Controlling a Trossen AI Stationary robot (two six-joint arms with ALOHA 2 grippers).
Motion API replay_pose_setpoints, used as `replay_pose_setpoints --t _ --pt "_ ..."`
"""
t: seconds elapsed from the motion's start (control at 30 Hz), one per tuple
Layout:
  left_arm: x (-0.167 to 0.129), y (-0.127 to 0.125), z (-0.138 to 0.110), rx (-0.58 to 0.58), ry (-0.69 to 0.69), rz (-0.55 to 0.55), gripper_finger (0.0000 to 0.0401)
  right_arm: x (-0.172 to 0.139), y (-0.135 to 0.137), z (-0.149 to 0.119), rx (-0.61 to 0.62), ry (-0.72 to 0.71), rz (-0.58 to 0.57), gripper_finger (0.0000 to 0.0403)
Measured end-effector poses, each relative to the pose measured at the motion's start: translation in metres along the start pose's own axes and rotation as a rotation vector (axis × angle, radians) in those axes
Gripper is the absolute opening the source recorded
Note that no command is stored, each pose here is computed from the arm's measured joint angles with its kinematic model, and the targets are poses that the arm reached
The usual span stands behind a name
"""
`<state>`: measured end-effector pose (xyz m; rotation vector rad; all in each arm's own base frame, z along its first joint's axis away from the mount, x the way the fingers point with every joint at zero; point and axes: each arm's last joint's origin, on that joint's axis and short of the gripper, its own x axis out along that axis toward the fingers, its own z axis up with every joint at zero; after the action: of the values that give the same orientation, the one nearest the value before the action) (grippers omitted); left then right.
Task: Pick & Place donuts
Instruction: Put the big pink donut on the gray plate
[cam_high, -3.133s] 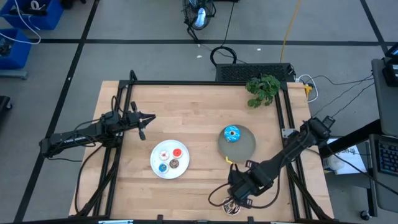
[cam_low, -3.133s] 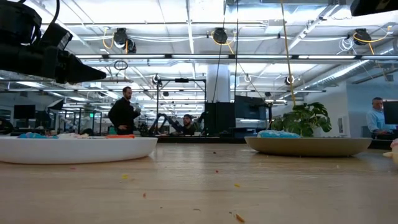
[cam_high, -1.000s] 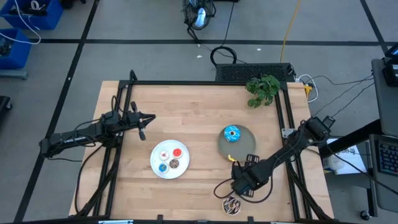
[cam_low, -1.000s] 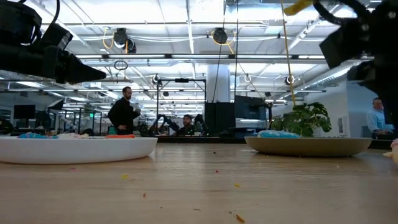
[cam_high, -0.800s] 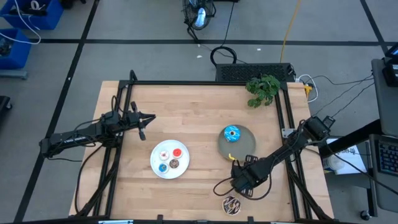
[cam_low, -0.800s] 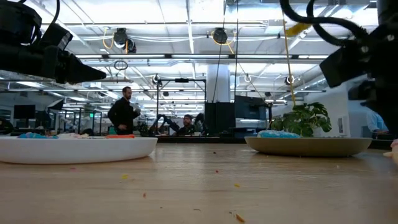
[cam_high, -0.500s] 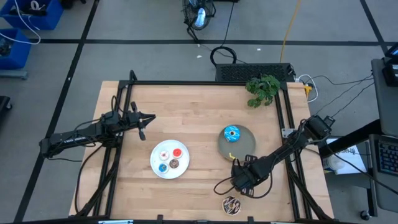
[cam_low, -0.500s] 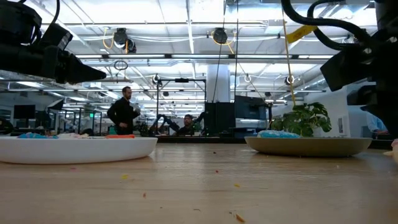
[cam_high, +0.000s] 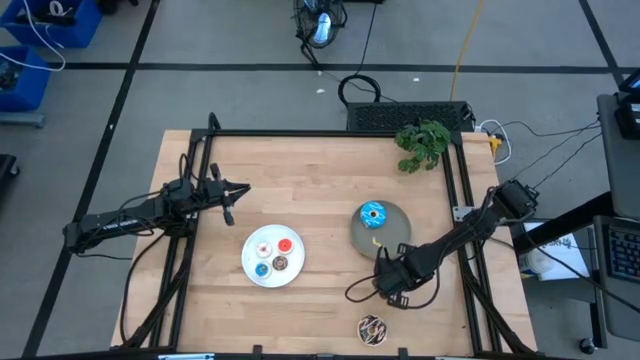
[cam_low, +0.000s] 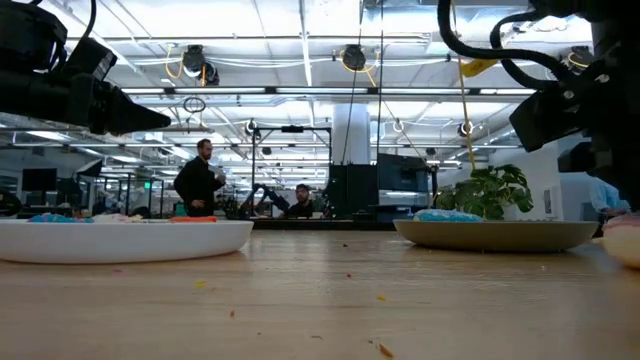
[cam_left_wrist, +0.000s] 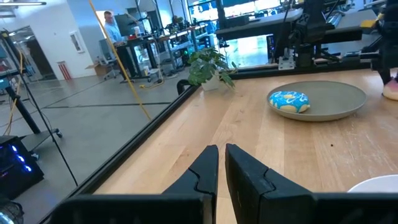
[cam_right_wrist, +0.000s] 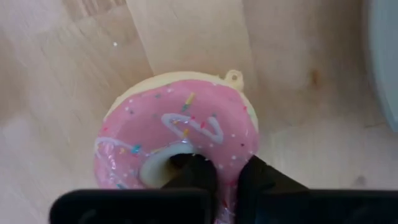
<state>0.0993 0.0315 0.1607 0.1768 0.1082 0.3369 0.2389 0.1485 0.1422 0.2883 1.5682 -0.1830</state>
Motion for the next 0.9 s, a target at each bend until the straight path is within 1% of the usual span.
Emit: replay_pose_setpoints --t 0.07,0.17,0.27,0.37,0.47,0.57,0.73,0.8,0.9 --pt "0.0 0.0 0.0 0.0 0.0 0.0 0.0037 -0.008 -0.002 0.0 0.006 -0.015 0.021 0.0011" --pt "0.0 0.0 0.0 0.0 -0.001 0.0 0.0037 -0.026 -0.004 -0.002 0.004 -0.063 0.07 0.0023" --pt "0.0 0.0 0.0 0.0 -0.001 0.0 0.0037 -0.04 -0.003 -0.001 0.009 -0.106 0.091 0.0023" --pt "0.0 0.0 0.0 0.01 -0.002 0.0 0.0037 -0.061 0.003 0.005 -0.005 -0.172 0.107 0.001" --pt "0.0 0.0 0.0 0.012 -0.001 0.001 0.0037 -0.081 0.011 0.011 -0.043 -0.191 0.119 0.0007" --pt "0.0 0.0 0.0 0.012 -0.002 0.001 0.0037 -0.104 0.016 0.015 -0.071 -0.224 0.101 0.0009" --pt "0.0 0.0 0.0 0.012 -0.002 0.001 0.0037 -0.136 0.016 0.017 -0.066 -0.251 0.049 0.0008" --pt "0.0 0.0 0.0 0.012 -0.002 0.001 0.0037 -0.145 0.013 0.017 -0.059 -0.254 0.026 0.0009" --pt "0.0 0.0 0.0 0.013 -0.002 0.001 0.0037 -0.146 0.006 0.02 -0.046 -0.234 0.001 0.0009"
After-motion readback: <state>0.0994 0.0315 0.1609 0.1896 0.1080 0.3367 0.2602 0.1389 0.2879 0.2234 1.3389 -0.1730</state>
